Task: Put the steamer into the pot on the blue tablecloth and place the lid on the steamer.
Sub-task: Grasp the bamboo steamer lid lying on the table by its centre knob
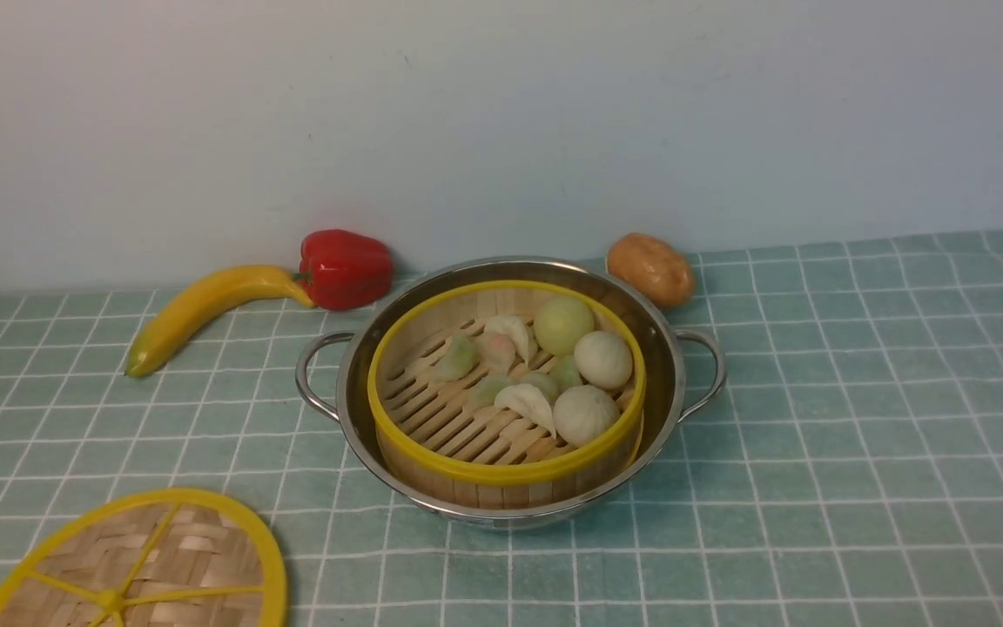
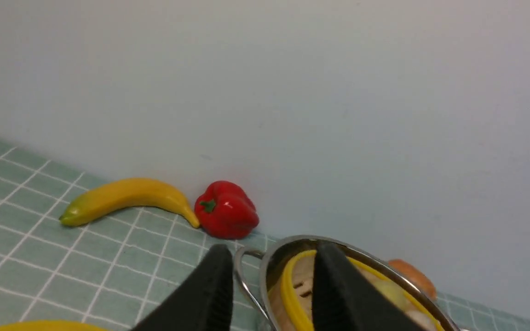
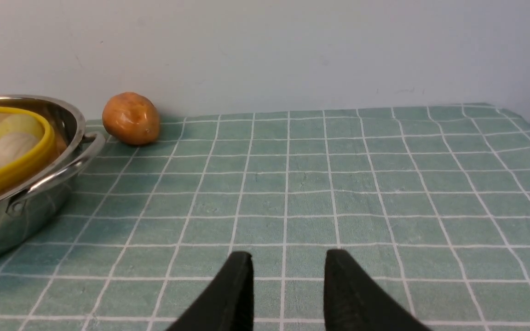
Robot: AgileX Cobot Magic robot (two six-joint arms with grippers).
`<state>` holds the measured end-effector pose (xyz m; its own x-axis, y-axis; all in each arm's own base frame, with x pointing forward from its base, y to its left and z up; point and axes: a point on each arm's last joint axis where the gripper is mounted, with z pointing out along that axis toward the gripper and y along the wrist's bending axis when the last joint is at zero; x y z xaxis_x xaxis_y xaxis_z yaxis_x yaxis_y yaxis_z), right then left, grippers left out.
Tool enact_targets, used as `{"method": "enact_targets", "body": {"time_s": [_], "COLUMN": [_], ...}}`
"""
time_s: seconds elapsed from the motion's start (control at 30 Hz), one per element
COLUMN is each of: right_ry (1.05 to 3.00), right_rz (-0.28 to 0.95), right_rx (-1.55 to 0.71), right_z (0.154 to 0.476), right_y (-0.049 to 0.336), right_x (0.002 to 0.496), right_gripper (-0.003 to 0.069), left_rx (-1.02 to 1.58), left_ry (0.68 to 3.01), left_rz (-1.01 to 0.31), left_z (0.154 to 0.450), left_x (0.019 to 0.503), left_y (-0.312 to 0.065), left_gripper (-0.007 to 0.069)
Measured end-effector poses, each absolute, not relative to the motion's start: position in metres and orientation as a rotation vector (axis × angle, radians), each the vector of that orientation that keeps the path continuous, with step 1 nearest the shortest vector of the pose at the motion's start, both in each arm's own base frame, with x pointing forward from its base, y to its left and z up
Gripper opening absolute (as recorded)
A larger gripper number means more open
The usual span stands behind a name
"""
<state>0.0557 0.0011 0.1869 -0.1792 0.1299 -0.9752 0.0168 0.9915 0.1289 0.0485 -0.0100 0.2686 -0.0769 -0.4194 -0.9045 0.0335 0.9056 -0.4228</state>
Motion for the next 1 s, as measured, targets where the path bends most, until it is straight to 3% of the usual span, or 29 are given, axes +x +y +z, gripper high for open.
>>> {"method": "enact_targets", "body": {"time_s": [0.1,0.23,0.3,0.33,0.87,1.0], "right_ry": [1.749,1.749,1.749,1.748,1.748,1.748], "right_rz": [0.101,0.101,0.101,0.101,0.101,0.101], "right_rx": [0.109,0.109,0.109,0.109,0.109,0.109], "right_z": [0.187,0.187,0.187,0.187,0.187,0.187], "right_y": [0.001,0.001,0.001,0.001,0.001,0.001], "right_x": [0.056,0.056,0.056,0.056,0.056,0.056], "right_gripper": [0.024,0.024,0.024,0.024,0.024,0.024], "left_rx": [-0.21,-0.085,-0.067,-0.063,-0.21,-0.234], "left_ry": [1.74,2.271,2.41,2.585,3.007,3.133], "left_rz": [-0.342,-0.097,-0.062,-0.008,-0.014,0.0], "left_z": [0.29,0.308,0.308,0.305,0.256,0.225], "left_x": [0.049,0.065,0.07,0.086,0.228,0.255], "left_y": [-0.013,-0.005,-0.002,0.003,0.016,0.019], "left_gripper": [0.0243,0.0243,0.0243,0.0243,0.0243,0.0243]}}
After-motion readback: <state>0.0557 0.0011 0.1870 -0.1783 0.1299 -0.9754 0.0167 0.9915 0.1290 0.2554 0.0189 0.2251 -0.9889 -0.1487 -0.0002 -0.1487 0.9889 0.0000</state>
